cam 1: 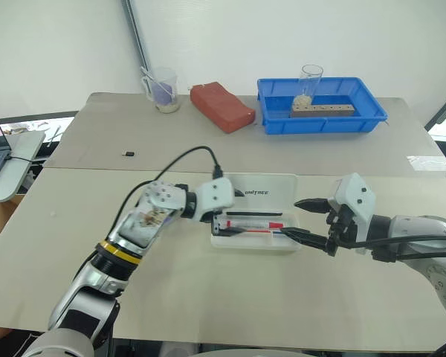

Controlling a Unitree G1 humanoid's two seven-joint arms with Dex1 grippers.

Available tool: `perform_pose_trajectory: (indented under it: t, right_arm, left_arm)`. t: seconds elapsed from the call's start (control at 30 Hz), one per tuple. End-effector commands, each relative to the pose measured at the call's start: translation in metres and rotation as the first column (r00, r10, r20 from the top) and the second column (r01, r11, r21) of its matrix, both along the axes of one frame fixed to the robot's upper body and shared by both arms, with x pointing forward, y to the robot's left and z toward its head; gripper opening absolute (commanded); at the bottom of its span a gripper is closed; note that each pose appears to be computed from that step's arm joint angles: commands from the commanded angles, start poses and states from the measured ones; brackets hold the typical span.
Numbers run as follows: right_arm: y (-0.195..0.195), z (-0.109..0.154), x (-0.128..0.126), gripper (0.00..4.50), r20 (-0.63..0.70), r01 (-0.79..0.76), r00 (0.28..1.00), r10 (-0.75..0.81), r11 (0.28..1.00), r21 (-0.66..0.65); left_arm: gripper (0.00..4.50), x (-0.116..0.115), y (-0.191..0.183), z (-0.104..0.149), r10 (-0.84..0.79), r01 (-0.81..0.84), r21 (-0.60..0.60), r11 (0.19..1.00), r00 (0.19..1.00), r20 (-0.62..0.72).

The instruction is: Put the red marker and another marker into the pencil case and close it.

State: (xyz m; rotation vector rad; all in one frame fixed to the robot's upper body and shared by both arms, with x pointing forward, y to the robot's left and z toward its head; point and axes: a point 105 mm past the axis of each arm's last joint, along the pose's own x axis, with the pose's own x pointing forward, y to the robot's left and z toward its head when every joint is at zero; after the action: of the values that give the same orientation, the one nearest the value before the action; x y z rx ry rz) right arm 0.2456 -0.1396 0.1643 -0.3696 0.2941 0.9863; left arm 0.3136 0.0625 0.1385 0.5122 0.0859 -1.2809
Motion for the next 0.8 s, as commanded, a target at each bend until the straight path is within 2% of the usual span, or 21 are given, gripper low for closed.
perform_pose_trajectory:
  t: [0.03, 0.13, 0.27, 0.4, 0.47, 0.6, 0.63, 0.77, 0.8]
  right_arm:
    - [0.016, 0.015, 0.001, 3.62, 0.052, -0.085, 0.995, 0.083, 0.996, 0.024]
    - [0.032, 0.019, 0.002, 3.62, 0.060, -0.154, 0.987, 0.151, 0.987, 0.038]
    - [0.061, 0.031, 0.000, 3.62, 0.072, -0.270, 0.962, 0.264, 0.959, 0.089]
    - [0.077, 0.037, -0.003, 3.62, 0.078, -0.344, 0.938, 0.338, 0.934, 0.096]
    - [0.080, 0.037, -0.003, 3.62, 0.079, -0.357, 0.933, 0.351, 0.929, 0.093]
    - [0.082, 0.038, -0.002, 3.62, 0.079, -0.368, 0.929, 0.362, 0.926, 0.087]
    - [0.081, 0.038, -0.001, 3.62, 0.080, -0.364, 0.930, 0.358, 0.927, 0.085]
    - [0.078, 0.037, 0.000, 3.62, 0.082, -0.345, 0.937, 0.339, 0.935, 0.082]
    - [0.077, 0.037, 0.000, 3.62, 0.082, -0.339, 0.939, 0.333, 0.937, 0.082]
  left_arm:
    - [4.47, 0.004, 0.029, 0.033, 0.150, -0.144, -0.105, 0.984, 0.987, 0.051]
    - [4.47, 0.012, 0.066, 0.027, 0.323, -0.319, -0.084, 0.944, 0.945, 0.046]
    - [4.47, 0.012, 0.115, -0.006, 0.507, -0.507, -0.010, 0.862, 0.862, -0.004]
    - [4.47, -0.001, 0.131, -0.054, 0.546, -0.542, 0.068, 0.838, 0.830, -0.115]
    - [4.47, -0.004, 0.133, -0.065, 0.549, -0.542, 0.087, 0.836, 0.824, -0.142]
    - [3.22, -0.001, 0.135, -0.077, 0.566, -0.557, 0.100, 0.824, 0.804, -0.184]
    - [2.67, -0.001, 0.135, -0.076, 0.567, -0.559, 0.099, 0.823, 0.802, -0.186]
    - [0.94, -0.001, 0.136, -0.070, 0.552, -0.543, 0.097, 0.834, 0.815, -0.175]
    - [0.95, -0.001, 0.136, -0.065, 0.543, -0.535, 0.093, 0.840, 0.824, -0.162]
